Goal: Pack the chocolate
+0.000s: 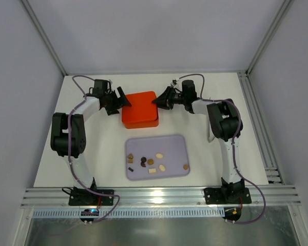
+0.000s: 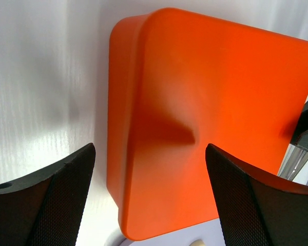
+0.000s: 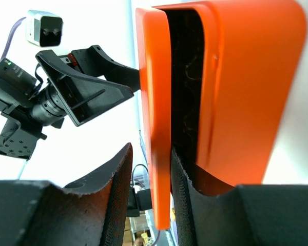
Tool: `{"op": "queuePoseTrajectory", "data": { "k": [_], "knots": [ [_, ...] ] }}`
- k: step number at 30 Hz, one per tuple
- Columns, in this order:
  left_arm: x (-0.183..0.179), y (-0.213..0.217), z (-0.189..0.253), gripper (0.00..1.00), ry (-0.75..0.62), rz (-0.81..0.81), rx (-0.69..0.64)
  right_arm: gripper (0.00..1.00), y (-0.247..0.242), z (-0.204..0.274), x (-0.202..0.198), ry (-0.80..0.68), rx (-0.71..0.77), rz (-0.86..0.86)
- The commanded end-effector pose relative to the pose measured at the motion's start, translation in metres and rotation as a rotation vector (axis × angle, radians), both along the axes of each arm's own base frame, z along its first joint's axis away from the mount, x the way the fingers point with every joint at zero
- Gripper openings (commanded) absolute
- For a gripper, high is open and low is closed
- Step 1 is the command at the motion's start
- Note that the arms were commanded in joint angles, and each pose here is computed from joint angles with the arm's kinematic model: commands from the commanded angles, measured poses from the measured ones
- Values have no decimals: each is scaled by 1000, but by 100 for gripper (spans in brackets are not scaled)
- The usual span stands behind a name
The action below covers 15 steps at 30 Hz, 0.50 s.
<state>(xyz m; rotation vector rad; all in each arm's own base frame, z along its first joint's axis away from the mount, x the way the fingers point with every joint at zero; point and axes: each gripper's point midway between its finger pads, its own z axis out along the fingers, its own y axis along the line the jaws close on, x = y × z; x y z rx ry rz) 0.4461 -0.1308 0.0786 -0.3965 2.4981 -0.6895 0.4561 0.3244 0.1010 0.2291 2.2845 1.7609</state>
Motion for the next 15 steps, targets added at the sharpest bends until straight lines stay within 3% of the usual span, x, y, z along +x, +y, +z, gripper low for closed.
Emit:
{"op": "queuePoseTrajectory", "data": {
  "k": [1,15],
  "knots": [
    [17,-13,19,86,-71,-27,-27,38,-11,25,0,-84,-19,-5],
    [19,-22,18,85,-61,-43,2,40,-35,8,4,-107,-156,-43]
  ]
}}
